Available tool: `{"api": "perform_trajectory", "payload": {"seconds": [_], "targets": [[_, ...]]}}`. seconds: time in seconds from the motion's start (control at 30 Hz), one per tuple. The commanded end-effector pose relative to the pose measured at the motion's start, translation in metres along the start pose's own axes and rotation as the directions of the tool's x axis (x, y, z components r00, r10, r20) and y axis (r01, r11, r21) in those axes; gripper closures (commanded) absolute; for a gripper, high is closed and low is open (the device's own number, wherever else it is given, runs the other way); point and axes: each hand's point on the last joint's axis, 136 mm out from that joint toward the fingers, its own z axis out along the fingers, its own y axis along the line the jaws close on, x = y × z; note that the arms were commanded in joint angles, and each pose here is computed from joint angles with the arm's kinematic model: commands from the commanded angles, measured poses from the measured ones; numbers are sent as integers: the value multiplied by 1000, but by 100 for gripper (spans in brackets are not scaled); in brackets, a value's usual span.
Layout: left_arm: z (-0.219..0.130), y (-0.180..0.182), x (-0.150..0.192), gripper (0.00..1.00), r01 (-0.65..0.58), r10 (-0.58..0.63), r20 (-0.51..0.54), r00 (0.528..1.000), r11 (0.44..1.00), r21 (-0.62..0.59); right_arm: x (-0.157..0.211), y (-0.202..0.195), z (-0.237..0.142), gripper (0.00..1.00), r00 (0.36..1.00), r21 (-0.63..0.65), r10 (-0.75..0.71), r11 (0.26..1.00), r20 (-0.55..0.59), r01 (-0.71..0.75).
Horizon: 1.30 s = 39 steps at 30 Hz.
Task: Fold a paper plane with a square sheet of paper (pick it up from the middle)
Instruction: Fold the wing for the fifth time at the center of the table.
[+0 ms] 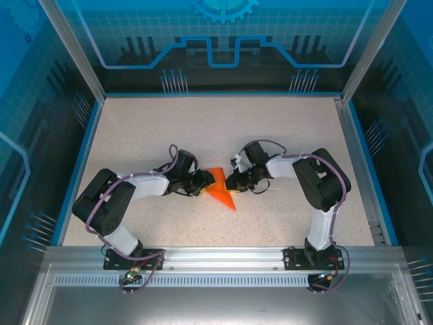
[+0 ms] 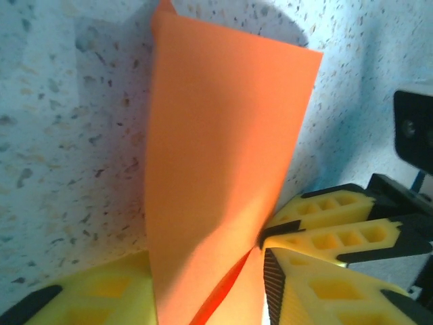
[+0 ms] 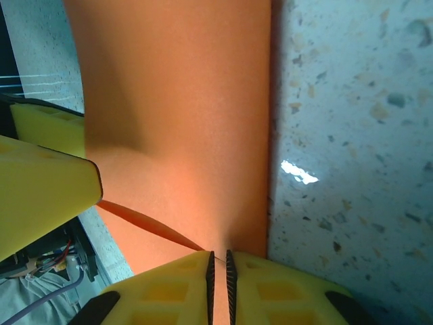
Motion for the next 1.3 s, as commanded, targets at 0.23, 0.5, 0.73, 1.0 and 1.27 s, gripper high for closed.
{"api": "perform_trajectory", "payload": {"seconds": [0.23,0.5,0.73,1.0,1.27], "targets": [[2,-19,-5,89,-46,47,-2,999,998,42,-3,-9,-14,78,999,100,8,995,48,-13],[-5,-23,-8,100,-56,56,-1,998,998,-4,-3,12,-63,65,958,231,-177,965,225,124],[-7,-24,-7,100,-49,48,-12,999,999,-13,33,32,-59,63,789,390,-586,781,186,488],[-8,-25,-6,100,-51,51,-14,999,999,-12,46,59,-32,57,437,569,-898,383,45,728],[-9,-27,-5,100,-50,49,-16,999,999,-5,32,66,1,59,296,654,-949,154,-111,741]]}}
